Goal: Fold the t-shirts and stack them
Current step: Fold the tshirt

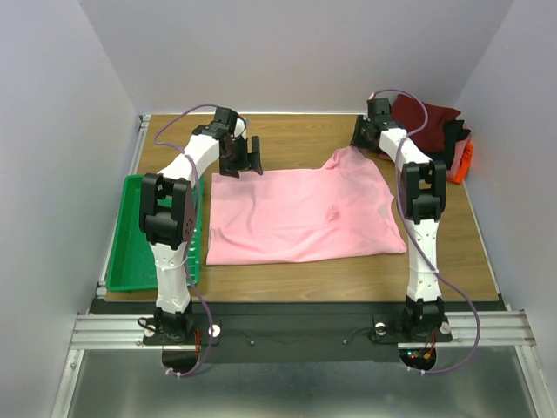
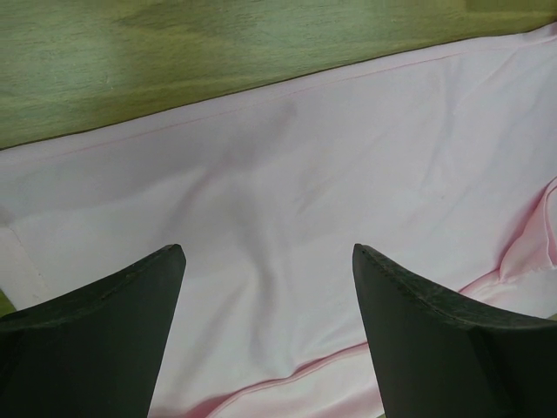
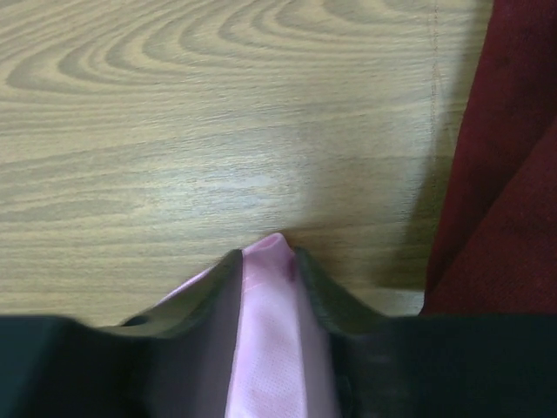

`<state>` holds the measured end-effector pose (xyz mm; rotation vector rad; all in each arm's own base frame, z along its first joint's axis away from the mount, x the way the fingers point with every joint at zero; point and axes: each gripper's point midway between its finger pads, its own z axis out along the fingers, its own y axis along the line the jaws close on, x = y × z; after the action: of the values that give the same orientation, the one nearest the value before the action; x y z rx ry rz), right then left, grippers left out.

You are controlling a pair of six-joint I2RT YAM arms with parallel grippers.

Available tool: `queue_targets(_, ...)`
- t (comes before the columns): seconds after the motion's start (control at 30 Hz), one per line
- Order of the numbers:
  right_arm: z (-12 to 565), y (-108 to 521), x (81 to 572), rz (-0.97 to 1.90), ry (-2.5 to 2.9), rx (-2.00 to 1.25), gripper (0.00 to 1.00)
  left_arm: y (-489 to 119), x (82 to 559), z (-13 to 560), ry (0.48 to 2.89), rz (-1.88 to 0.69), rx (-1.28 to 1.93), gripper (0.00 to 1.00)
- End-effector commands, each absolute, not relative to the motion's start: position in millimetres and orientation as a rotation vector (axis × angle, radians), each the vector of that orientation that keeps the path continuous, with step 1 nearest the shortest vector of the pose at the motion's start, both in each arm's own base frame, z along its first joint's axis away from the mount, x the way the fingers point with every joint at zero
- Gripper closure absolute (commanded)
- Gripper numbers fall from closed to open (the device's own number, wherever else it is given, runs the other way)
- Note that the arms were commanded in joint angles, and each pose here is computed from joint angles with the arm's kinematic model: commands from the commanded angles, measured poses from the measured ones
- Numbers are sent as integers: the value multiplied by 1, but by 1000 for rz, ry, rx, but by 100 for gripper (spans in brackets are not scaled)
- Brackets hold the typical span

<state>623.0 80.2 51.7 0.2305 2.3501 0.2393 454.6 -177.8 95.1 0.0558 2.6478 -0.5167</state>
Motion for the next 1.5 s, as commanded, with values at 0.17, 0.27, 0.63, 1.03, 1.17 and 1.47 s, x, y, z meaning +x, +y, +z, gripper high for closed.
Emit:
queue_targets(0.17,68,84,630,255,2296,200,100,-169,474,134,2541,-499,59,10)
queue_targets(0.27,87,83,629,253,2268,191,100,-159,481,133,2539,-462,5,10)
queue_targets(0.63,137,76,606,239,2218,215,100,-101,516,123,2507,-99,-208,6)
queue_targets(1.03,127,60,590,142,2239,289,100,-75,509,76,2533,93,-406,9)
queue_targets(1.17,130,57,588,136,2233,307,100,-63,509,72,2505,175,-455,9)
queue_targets(1.47,128,53,581,129,2245,310,100,-63,507,50,2539,187,-455,23)
